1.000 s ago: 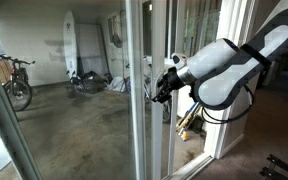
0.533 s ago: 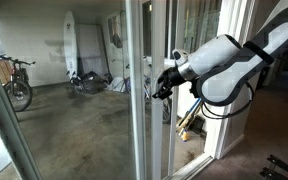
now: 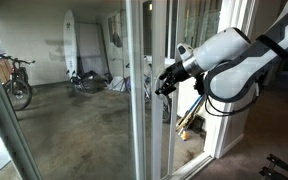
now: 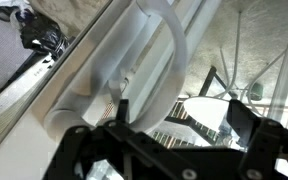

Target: Open the glass door by sliding it to the left

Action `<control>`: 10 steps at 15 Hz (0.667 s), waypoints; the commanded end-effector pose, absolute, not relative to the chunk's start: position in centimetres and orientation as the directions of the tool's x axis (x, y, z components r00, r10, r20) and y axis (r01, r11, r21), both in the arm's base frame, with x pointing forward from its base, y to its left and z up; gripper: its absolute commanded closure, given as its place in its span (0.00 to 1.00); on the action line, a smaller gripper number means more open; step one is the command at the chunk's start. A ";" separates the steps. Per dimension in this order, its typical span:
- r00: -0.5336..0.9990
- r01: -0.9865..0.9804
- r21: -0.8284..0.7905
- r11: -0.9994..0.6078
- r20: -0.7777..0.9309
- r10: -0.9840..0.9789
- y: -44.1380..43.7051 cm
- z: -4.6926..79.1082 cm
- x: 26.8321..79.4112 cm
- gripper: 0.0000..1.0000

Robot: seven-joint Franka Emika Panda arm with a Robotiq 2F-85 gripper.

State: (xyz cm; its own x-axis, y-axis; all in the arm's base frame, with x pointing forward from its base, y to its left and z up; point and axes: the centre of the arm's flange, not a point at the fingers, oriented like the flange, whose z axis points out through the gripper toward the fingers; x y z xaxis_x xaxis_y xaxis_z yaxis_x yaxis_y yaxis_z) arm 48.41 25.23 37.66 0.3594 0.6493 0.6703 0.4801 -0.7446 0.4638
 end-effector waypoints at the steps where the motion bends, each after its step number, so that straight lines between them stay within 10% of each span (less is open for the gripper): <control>1: 0.286 0.450 0.391 -0.803 0.788 0.545 22.2 33.5 42.4 0.00; 9: 0.432 0.591 0.176 -0.787 0.755 0.493 26.7 35.9 35.5 0.00; 10: 0.394 0.566 0.242 -0.788 0.760 0.517 29.8 38.2 40.7 0.00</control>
State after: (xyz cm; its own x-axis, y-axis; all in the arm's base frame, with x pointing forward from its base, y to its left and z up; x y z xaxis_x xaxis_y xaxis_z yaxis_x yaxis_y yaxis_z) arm 40.62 29.77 38.11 0.3946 0.5169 0.7597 0.5671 -0.7875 0.2413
